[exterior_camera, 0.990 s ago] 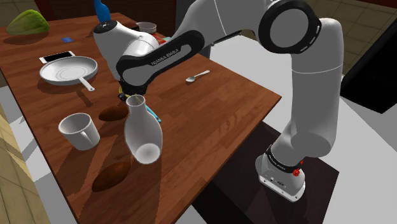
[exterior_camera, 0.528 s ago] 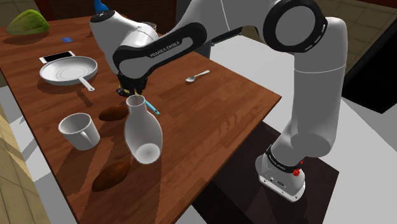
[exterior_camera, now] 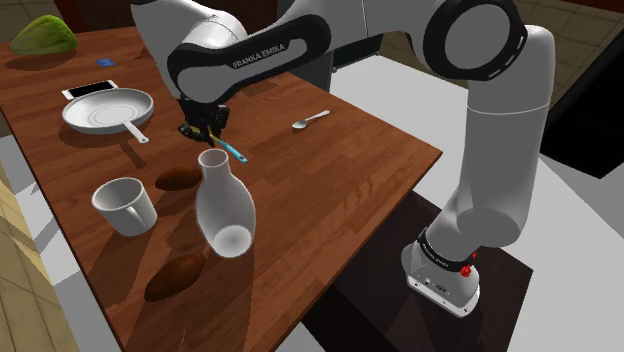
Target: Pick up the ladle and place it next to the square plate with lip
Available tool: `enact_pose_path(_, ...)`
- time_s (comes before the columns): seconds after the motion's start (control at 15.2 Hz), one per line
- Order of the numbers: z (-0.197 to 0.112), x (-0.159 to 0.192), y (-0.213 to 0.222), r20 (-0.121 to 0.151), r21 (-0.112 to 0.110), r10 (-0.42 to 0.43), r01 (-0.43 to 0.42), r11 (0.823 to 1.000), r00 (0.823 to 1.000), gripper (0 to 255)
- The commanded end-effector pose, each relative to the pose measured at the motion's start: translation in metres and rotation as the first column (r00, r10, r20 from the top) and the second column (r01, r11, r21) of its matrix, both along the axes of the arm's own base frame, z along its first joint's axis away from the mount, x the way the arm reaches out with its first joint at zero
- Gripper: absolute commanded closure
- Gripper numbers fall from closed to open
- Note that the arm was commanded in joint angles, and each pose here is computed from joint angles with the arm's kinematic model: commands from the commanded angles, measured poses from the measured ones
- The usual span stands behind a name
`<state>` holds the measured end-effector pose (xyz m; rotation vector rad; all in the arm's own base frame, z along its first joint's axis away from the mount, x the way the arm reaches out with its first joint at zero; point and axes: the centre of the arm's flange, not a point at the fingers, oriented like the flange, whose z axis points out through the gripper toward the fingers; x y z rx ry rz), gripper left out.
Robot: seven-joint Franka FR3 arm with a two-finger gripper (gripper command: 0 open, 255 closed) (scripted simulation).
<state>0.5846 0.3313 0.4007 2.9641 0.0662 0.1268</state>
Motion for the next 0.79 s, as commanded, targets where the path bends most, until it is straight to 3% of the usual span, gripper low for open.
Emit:
enact_pose_path(0.0, 0.01, 0.001, 0.0, 0.0, 0.0, 0.0, 0.0, 1.0, 1.0, 255)
enact_pose_path(0.59, 0.055, 0.001, 0.0, 0.0, 0.0, 0.0, 0.0, 1.0, 1.0, 255)
enact_pose_path(0.73, 0.055, 0.014, -0.023, 0.0, 0.0, 0.0, 0.0, 1.0, 1.0, 255)
